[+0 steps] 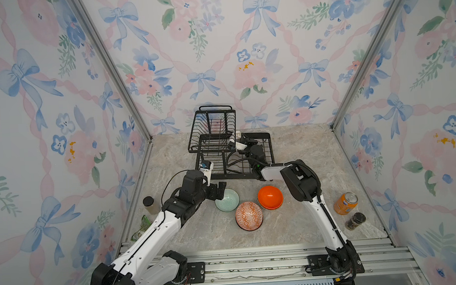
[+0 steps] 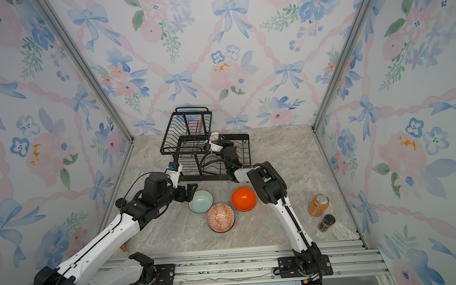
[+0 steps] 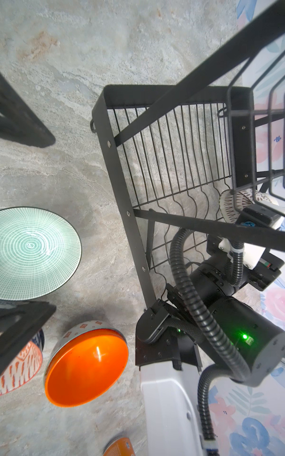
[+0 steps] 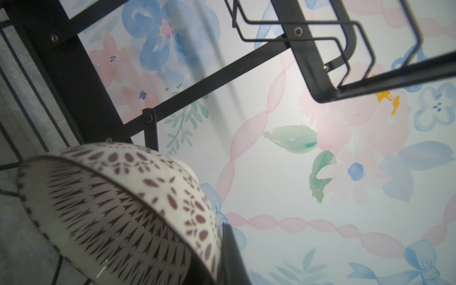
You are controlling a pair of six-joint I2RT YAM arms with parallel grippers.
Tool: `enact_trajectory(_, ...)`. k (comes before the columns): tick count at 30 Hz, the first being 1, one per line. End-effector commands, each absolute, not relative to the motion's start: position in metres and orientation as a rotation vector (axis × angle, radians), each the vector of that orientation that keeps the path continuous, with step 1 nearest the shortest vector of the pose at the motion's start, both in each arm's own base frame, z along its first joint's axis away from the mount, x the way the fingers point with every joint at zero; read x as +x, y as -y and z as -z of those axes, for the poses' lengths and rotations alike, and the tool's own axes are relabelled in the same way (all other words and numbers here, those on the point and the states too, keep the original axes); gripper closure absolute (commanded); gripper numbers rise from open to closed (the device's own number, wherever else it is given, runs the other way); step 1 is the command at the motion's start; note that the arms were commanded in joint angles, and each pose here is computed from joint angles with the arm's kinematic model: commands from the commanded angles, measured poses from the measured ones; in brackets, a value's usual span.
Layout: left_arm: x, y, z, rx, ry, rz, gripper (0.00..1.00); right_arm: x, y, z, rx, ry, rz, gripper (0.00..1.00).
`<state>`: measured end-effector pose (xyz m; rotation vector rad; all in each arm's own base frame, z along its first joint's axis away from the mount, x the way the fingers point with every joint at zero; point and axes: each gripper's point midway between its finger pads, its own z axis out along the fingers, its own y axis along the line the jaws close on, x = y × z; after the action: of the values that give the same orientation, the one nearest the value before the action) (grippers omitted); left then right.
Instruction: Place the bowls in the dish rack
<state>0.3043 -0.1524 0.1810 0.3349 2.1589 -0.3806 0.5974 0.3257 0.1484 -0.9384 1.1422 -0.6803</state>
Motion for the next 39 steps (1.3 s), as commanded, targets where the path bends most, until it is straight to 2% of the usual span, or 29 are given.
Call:
enact_trajectory(1, 0.305, 0.149, -0.182, 0.341, -2.140, 0.370, 0.02, 0.584, -0.341, -0.153, -0.934, -1.129, 0.651, 1.00)
enact_trajectory(7, 0.305, 0.149, -0.183, 0.340, -2.137, 0.370, 0.02, 0.578, -0.349, -0.154, -0.955, -1.111, 0.628, 1.00)
enact_trajectory(18, 0.304, 0.149, -0.182, 0.339, -2.137, 0.368, 0.02, 0.569, -0.350, -0.120, -1.059, -1.164, 0.612, 1.00)
enact_trajectory(32, 0.304, 0.148, -0.179, 0.334, -2.145, 0.367, 0.02, 0.579, -0.329, -0.121, -0.991, -1.323, 0.631, 1.00)
enact_trajectory(35, 0.304, 0.148, -0.179, 0.335, -2.145, 0.368, 0.02, 0.581, -0.327, -0.125, -0.969, -1.335, 0.636, 0.87)
enact_trajectory(39, 0.303, 0.148, -0.180, 0.333, -2.143, 0.370, 0.02, 0.585, -0.324, -0.128, -0.954, -1.358, 0.639, 0.80)
